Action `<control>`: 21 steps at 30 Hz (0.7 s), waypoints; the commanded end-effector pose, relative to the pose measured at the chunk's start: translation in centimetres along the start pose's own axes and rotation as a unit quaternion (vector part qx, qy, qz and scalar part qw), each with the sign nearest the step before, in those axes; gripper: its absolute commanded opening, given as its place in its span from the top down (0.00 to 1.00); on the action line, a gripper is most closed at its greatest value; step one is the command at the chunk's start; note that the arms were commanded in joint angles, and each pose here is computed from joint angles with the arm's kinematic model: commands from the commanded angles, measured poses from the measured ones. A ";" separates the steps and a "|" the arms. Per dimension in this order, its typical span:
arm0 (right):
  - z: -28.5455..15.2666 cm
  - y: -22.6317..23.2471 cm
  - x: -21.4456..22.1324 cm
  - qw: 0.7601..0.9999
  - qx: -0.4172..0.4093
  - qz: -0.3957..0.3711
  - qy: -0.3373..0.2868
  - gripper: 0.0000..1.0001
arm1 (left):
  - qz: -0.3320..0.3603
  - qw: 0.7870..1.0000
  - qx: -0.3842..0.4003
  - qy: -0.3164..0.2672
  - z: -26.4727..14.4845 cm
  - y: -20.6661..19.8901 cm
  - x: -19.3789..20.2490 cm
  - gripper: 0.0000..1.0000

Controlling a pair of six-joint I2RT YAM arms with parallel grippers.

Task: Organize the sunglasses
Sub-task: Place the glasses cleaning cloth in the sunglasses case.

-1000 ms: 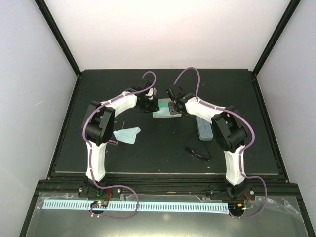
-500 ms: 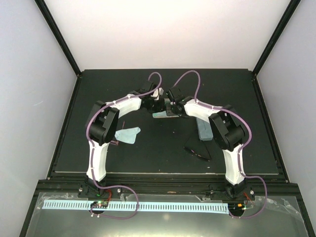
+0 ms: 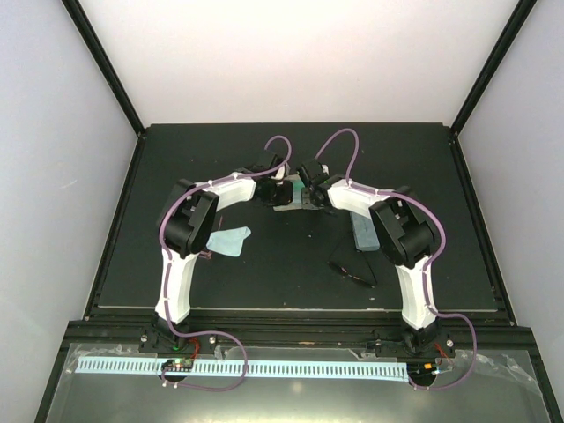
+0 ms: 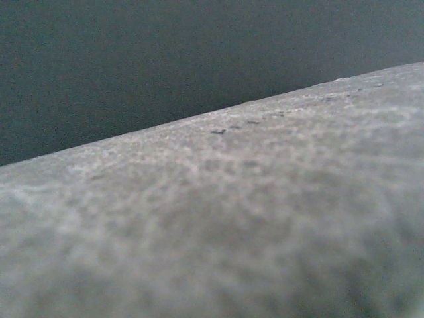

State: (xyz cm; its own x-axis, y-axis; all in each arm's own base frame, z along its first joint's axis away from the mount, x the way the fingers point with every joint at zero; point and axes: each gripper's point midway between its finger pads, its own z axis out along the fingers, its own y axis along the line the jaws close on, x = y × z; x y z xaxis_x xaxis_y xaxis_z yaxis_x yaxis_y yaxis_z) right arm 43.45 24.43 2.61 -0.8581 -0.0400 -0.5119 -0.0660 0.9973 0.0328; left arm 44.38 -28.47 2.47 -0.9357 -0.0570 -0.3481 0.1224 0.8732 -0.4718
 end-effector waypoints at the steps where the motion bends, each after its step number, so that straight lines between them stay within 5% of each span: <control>1: -2.0 -3.0 -1.3 0.997 0.069 0.019 -0.027 0.66 | -0.009 0.998 -0.066 0.016 -0.5 2.8 1.2 0.96; 8: -3.3 -0.4 -2.6 0.999 -0.004 0.009 -0.039 0.63 | 0.020 1.000 0.022 0.010 -1.8 -1.3 0.0 0.96; 15: -1.3 1.1 -1.9 0.999 -0.036 0.006 -0.023 0.88 | 0.030 0.997 0.074 0.015 -1.7 -3.0 0.1 0.98; 21: 0.7 0.9 -1.9 0.999 -0.019 0.008 -0.033 0.94 | 0.015 0.999 0.036 0.033 -0.4 -0.6 1.9 0.98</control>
State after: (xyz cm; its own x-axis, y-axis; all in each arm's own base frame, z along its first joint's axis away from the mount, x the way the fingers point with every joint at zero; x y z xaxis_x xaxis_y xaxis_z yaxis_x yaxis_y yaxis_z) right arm 43.97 25.17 3.79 -0.8439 -0.0293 -0.5357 -0.0847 0.9933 0.0791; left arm 43.14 -29.59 3.04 -0.9458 -0.0033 -0.3248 0.1805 0.8260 -0.5340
